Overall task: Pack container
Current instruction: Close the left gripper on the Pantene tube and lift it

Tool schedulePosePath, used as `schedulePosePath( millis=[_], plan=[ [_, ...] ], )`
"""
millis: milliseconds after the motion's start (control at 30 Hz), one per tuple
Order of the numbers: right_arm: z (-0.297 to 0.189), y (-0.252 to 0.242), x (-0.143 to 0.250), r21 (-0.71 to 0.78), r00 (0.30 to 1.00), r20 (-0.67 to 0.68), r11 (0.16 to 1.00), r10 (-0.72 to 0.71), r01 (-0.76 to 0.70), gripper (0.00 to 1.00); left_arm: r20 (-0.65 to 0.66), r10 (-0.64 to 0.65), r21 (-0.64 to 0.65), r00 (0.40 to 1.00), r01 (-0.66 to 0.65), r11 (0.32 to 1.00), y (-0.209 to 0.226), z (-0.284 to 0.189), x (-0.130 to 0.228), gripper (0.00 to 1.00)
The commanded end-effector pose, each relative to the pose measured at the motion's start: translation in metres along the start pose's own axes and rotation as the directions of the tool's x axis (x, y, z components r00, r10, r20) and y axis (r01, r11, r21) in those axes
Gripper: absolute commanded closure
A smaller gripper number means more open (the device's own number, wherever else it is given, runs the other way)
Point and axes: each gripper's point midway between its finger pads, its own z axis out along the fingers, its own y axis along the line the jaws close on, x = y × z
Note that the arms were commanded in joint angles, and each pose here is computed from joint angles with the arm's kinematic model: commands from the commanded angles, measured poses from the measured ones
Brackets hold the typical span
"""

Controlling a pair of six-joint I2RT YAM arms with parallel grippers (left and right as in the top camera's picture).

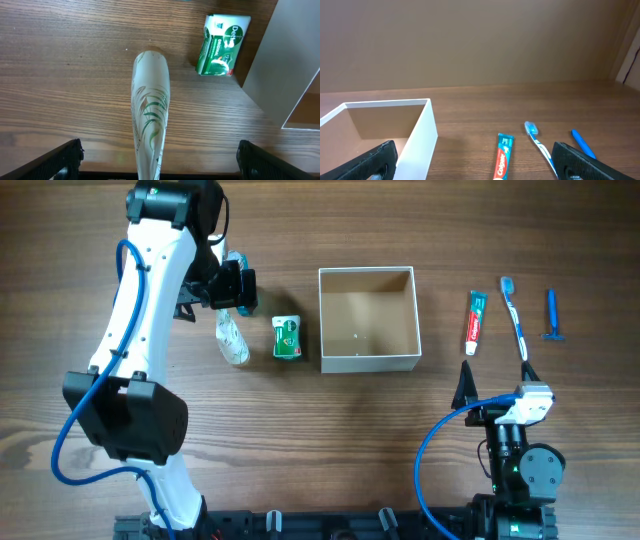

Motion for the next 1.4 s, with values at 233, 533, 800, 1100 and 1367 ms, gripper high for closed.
schedulePosePath(
  millis=[233, 533, 800, 1100, 1367],
  plan=[
    [0.000, -0.001, 0.000, 0.011, 1.000, 0.004, 1.000, 0.013, -0.013, 0.00, -0.019, 0.044, -0.002, 0.999, -0.044, 0.999, 0.001, 0.004, 0.002, 0.00],
    [0.000, -0.001, 0.000, 0.011, 1.000, 0.004, 1.000, 0.013, -0.013, 0.00, -0.073, -0.076, -0.027, 0.994, 0.075, 0.997, 0.005, 0.027, 0.009, 0.00],
    [0.000, -0.001, 0.000, 0.011, 1.000, 0.004, 1.000, 0.013, -0.013, 0.00, -0.054, -0.089, -0.022, 0.994, 0.088, 0.996, 0.003, 0.030, 0.004, 0.00],
    [0.000, -0.001, 0.000, 0.011, 1.000, 0.004, 1.000, 0.013, -0.013, 0.00, -0.056, -0.089, -0.022, 0.994, 0.088, 0.996, 0.003, 0.030, 0.004, 0.03],
    [0.000, -0.001, 0.000, 0.011, 1.000, 0.004, 1.000, 0.013, -0.013, 0.00, -0.064, -0.089, -0.029, 0.994, 0.087, 0.996, 0.005, 0.034, 0.006, 0.19]
  ],
)
